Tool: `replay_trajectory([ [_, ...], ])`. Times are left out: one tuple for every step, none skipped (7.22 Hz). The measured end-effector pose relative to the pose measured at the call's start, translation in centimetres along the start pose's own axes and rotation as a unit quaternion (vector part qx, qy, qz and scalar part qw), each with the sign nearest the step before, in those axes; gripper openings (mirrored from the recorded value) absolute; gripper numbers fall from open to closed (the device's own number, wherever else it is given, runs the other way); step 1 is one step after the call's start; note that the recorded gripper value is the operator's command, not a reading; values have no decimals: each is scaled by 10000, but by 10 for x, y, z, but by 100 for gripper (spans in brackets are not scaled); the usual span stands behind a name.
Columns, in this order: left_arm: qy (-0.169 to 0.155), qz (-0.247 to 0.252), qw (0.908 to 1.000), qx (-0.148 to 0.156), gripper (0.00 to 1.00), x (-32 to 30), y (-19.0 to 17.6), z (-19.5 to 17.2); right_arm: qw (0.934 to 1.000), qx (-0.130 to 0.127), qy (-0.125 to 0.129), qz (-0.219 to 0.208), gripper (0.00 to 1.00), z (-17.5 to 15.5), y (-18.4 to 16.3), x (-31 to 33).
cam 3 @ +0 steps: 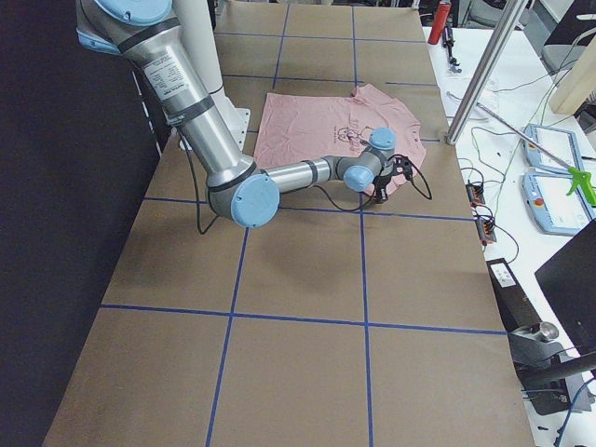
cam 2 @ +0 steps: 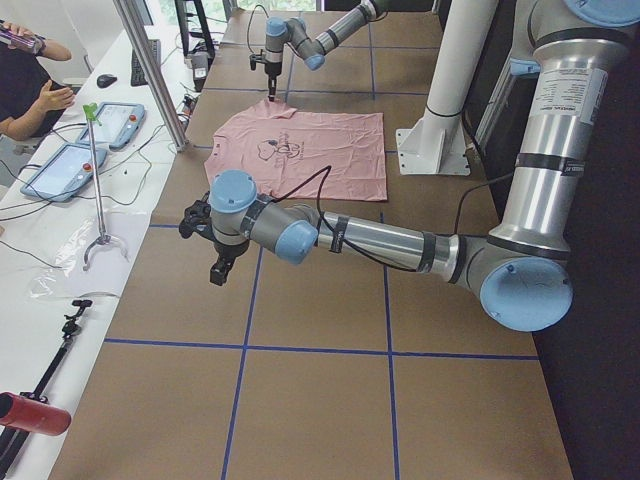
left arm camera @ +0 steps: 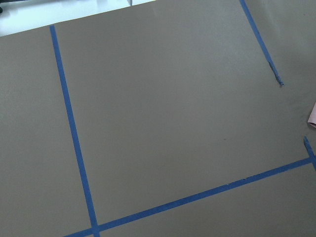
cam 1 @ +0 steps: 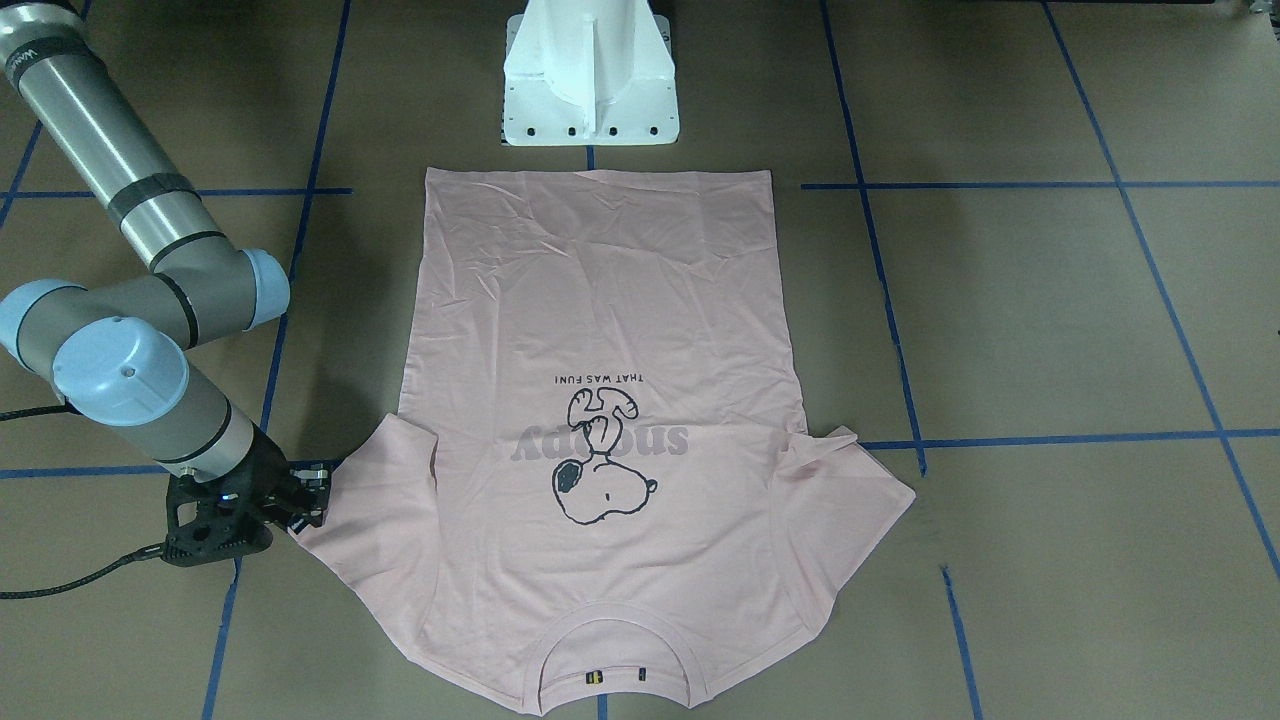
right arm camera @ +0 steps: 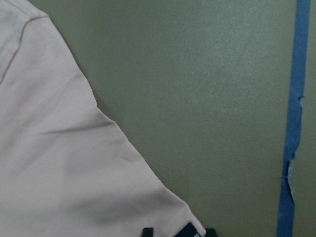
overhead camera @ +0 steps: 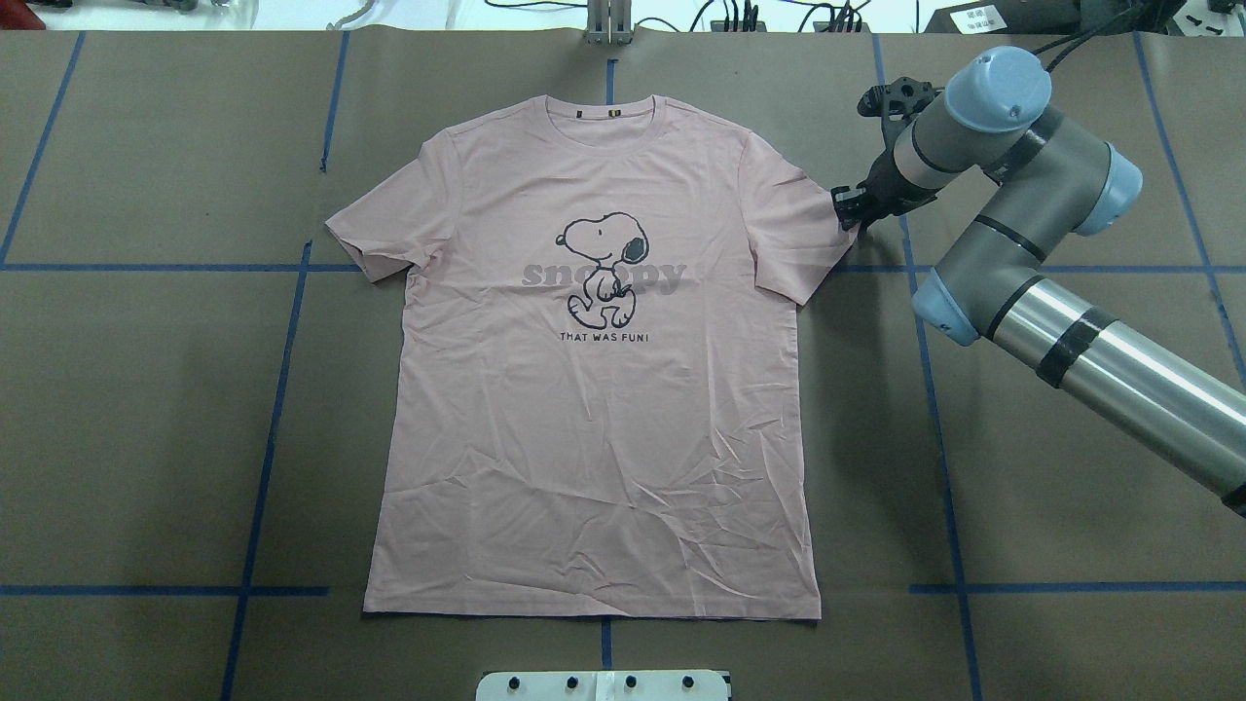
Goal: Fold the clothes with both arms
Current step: 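Move the right gripper to the sleeve nearest it and grasp its edge, then fold the grasped sleeve inward over the shirt body with the right gripper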
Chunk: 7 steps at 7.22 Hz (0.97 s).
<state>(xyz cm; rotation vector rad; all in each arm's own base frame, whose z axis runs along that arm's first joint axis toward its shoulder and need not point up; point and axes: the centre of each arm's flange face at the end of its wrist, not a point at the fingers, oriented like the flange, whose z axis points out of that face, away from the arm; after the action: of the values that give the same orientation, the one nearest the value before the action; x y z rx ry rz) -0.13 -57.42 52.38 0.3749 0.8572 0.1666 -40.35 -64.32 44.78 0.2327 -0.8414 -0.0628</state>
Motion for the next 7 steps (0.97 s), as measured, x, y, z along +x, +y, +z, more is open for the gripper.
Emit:
replay_trajectory([
  [1, 1, 10000, 4, 100, 1, -1, 0, 10000, 13, -14, 5, 0, -2, -2, -3],
  [2, 6, 10000, 10, 100, 1, -2, -1, 10000, 42, -57, 14, 0, -6, -5, -9],
  [2, 8, 10000, 13, 100, 2, -3, -1, 9999, 90, -132, -12, 0, -13, -10, -20],
  [2, 9, 10000, 13, 100, 1, -3, -1, 9997, 148, -211, -56, 0, -21, -16, -33],
  [2, 5, 10000, 10, 100, 1, -2, -1, 9993, 206, -292, -117, 0, -27, -21, -47],
  [-1, -2, 10000, 1, 100, 0, -2, 1, 9988, 243, -395, -164, 0, -32, -23, -69],
  [-6, -5, 10000, -10, 100, -2, -1, 2, 9983, 246, -503, -138, 0, -33, -21, -99],
])
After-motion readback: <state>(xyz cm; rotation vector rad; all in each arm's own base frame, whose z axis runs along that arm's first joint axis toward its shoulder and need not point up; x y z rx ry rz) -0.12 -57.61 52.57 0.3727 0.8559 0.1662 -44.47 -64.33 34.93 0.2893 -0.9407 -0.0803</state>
